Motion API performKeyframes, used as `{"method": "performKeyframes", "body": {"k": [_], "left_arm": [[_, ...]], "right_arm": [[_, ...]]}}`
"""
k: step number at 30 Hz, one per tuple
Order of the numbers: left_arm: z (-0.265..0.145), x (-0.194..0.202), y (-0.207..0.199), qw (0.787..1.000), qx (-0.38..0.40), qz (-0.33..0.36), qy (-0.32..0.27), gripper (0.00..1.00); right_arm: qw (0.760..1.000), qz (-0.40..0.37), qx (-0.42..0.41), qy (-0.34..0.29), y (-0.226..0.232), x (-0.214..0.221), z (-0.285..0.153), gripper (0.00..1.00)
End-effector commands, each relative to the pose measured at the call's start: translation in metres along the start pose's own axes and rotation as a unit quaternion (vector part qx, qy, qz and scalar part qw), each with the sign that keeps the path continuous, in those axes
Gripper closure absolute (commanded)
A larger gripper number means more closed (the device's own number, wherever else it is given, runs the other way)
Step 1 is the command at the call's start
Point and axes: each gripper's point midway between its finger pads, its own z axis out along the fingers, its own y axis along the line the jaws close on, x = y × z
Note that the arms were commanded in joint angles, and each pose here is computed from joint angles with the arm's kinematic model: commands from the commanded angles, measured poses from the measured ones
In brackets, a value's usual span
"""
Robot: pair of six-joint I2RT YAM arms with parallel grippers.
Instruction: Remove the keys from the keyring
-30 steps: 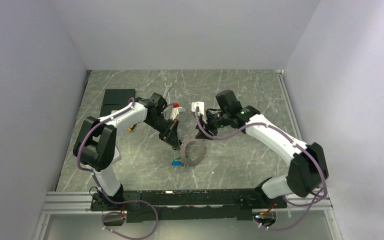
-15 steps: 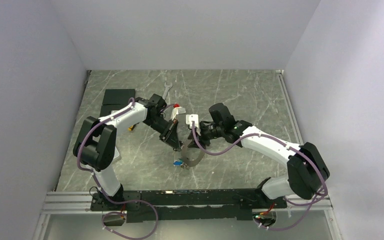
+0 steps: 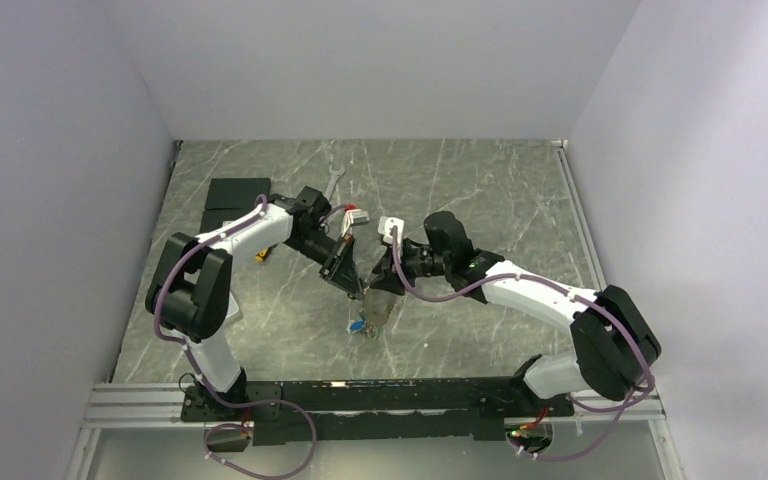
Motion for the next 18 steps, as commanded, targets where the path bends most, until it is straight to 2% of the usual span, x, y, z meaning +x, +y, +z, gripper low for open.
{"method": "performKeyframes", "body": {"k": [1,14,18], "left_arm": [[-0.005,-0.011,-0.019,0.999,0.037,0.015,-0.020,1.00],[-0.011,-0.014,-0.015,0.999,0.041,0.002,-0.034,1.00],[-0.009,-0.014,-0.011,0.999,0.042,-0.004,-0.034,1.00]], "right_arm": [[0.999,0.009,-0.005,-0.051,0.004,-0.026,0.000,0.58],[0.999,-0.005,-0.036,-0.034,0.016,-0.008,0.002,0.57],[0.999,-0.002,-0.028,-0.045,0.013,-0.020,0.003,0.57]]}}
